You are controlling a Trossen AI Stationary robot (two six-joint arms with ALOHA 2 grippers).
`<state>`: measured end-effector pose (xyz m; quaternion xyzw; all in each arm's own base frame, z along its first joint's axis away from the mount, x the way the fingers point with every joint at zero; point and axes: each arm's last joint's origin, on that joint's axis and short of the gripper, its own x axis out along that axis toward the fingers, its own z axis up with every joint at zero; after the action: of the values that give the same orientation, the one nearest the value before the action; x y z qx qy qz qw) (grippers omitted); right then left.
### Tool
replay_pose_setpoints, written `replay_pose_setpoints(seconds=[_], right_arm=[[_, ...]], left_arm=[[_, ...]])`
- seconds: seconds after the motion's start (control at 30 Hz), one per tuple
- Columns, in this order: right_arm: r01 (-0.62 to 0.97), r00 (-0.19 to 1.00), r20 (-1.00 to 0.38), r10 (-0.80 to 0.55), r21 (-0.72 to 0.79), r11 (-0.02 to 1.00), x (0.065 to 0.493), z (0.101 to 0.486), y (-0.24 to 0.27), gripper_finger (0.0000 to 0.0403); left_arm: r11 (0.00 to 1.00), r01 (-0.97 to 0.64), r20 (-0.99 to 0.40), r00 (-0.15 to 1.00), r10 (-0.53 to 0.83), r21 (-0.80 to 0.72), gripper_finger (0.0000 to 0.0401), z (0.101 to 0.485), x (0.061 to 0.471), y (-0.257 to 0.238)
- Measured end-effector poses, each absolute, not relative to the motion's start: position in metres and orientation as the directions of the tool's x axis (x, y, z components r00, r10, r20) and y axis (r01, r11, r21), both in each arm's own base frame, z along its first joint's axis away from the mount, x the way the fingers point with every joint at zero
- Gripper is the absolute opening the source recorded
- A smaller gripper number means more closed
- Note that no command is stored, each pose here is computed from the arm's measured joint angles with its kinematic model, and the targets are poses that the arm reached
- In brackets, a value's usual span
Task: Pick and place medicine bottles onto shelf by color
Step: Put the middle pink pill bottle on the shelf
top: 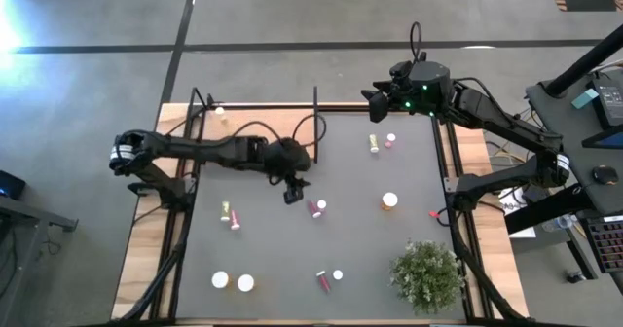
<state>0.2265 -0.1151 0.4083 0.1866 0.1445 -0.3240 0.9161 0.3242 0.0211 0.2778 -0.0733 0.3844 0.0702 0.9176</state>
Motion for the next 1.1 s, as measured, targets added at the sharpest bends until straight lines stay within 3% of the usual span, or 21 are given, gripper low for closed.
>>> replay_pose_setpoints(seconds=[0.4,0.67,0.9,1.1], right_arm=[[0.648,0.748,-0.385,-0.540,0.248,0.720,0.227,0.408,-0.115,0.0226],[0.648,0.748,-0.386,-0.540,0.248,0.720,0.226,0.408,-0.115,0.0226],[0.648,0.748,-0.386,-0.540,0.248,0.720,0.227,0.408,-0.115,0.0226],[0.648,0.748,-0.385,-0.540,0.248,0.720,0.226,0.408,-0.115,0.0226]], left_arm=[[0.983,-0.047,-0.347,0.938,-0.018,-0.179,0.0197,0.227,0.325,-0.016],[0.993,-0.062,-0.345,0.938,0.025,-0.096,0.0197,0.197,0.315,-0.024],[0.999,-0.017,-0.357,0.934,0.005,-0.031,0.0197,0.171,0.330,-0.039],[0.995,-0.097,-0.320,0.943,0.094,0.006,0.0197,0.154,0.341,-0.041]])
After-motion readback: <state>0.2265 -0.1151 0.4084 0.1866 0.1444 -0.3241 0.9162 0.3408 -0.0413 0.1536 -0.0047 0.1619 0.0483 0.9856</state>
